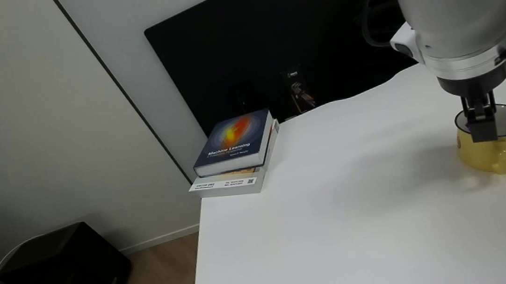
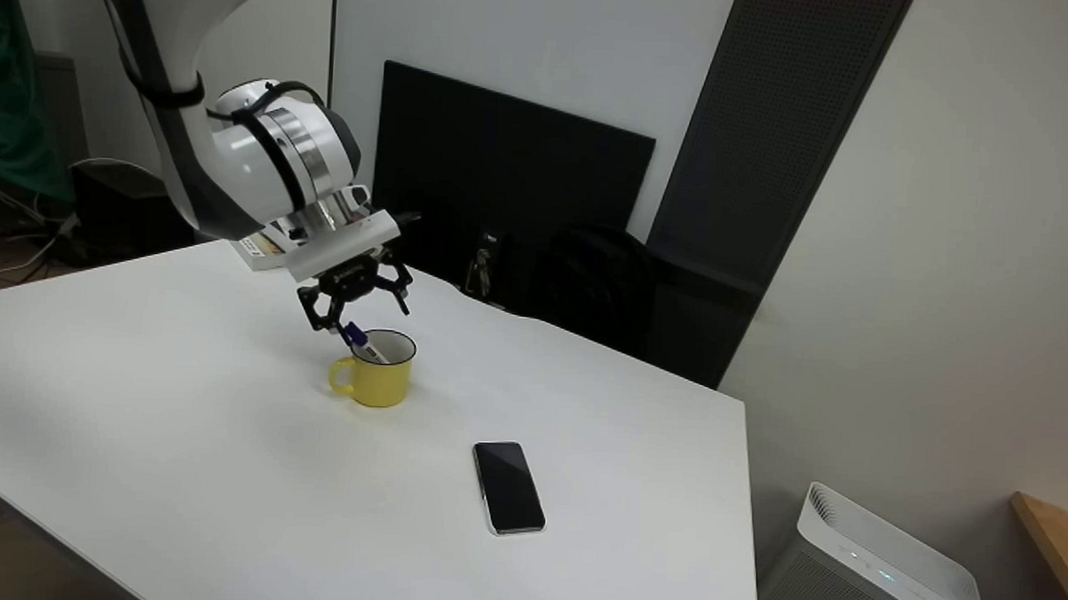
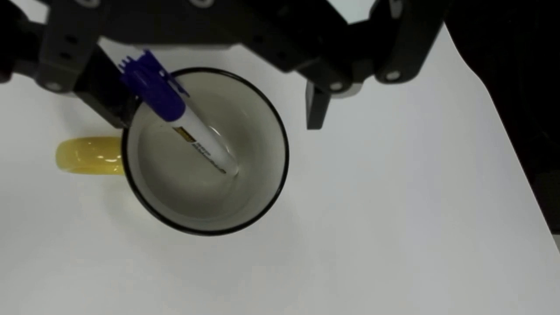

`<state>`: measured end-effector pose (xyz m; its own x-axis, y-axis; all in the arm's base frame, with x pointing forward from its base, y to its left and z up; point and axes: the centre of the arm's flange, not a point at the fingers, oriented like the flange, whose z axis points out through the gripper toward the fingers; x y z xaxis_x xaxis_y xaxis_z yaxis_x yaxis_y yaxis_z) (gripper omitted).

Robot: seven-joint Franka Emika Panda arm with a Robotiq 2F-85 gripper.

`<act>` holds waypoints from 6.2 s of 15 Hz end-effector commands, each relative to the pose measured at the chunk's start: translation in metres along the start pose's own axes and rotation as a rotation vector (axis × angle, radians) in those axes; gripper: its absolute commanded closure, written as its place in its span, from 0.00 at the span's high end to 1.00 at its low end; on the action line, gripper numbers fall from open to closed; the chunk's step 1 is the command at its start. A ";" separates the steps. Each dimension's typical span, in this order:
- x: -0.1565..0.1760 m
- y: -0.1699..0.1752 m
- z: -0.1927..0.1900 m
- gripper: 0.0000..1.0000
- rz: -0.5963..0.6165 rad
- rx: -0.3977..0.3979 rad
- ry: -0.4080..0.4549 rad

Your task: Pick up the marker from the cup and put it on the table

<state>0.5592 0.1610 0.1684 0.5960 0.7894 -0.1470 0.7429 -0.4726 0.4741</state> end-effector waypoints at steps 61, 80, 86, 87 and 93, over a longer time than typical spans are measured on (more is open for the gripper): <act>0.005 0.013 -0.048 0.05 0.148 -0.013 -0.094; 0.067 -0.044 -0.143 0.05 -0.029 -0.264 0.171; 0.106 -0.097 -0.146 0.05 -0.169 -0.363 0.301; 0.114 -0.107 -0.144 0.05 -0.192 -0.368 0.317; 0.149 -0.155 -0.127 0.05 -0.298 -0.360 0.399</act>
<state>0.4846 0.3832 0.2042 0.1977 0.9789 -0.0517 0.6795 -0.0988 0.7270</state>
